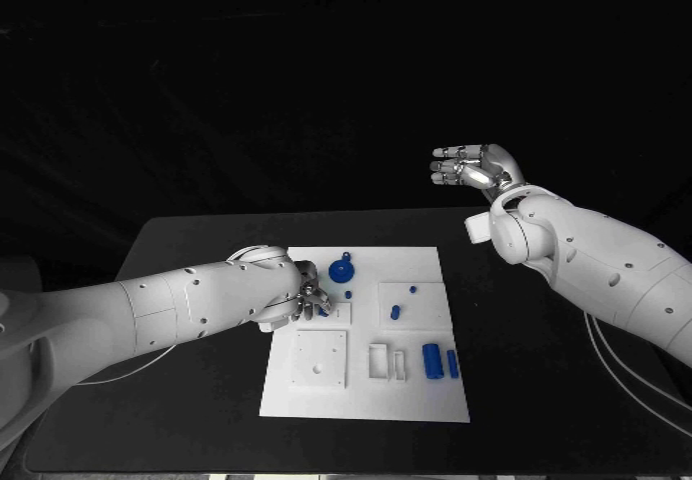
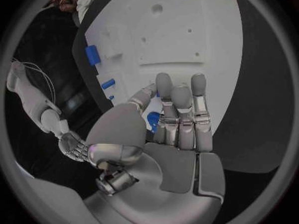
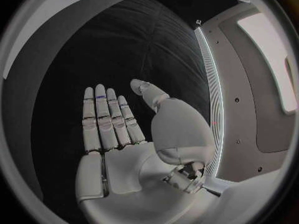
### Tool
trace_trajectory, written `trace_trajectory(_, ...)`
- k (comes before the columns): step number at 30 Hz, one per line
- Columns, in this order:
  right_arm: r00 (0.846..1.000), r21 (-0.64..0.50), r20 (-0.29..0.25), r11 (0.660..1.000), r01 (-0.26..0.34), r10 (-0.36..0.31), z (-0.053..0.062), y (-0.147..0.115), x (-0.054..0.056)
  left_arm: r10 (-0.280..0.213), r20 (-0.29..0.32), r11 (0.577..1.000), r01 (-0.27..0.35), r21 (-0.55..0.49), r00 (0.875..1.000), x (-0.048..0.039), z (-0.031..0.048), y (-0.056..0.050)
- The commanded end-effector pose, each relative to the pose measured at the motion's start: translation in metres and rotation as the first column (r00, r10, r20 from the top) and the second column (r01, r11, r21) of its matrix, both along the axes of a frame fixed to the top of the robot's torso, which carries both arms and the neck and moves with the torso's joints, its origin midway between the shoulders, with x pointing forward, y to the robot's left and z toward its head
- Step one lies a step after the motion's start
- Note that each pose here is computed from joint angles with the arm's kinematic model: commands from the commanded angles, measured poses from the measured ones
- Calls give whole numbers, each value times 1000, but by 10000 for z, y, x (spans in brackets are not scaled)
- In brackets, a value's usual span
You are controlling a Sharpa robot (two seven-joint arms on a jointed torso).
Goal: Assemble the parts on the task board
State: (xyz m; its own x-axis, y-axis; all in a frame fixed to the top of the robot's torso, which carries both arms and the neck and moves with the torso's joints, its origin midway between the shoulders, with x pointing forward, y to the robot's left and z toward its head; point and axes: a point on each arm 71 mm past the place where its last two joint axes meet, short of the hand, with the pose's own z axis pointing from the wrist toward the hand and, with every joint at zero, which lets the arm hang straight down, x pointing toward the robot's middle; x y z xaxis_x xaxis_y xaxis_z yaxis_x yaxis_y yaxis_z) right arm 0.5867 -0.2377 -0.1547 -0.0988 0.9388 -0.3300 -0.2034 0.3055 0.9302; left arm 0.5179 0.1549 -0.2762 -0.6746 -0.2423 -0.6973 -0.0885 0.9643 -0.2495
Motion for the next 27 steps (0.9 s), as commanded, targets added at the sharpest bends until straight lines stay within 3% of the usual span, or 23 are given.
trace_trajectory(1, 1000, -6, 3, 1000, -19, 19, 3, 20, -2, -35, -22, 999, 35, -3, 999, -25, -22, -54)
trace_trajectory(27, 1000, -6, -1, 1000, -22, 22, -5, 24, 2, -36, -26, 999, 36, 1, 999, -14, -25, -52)
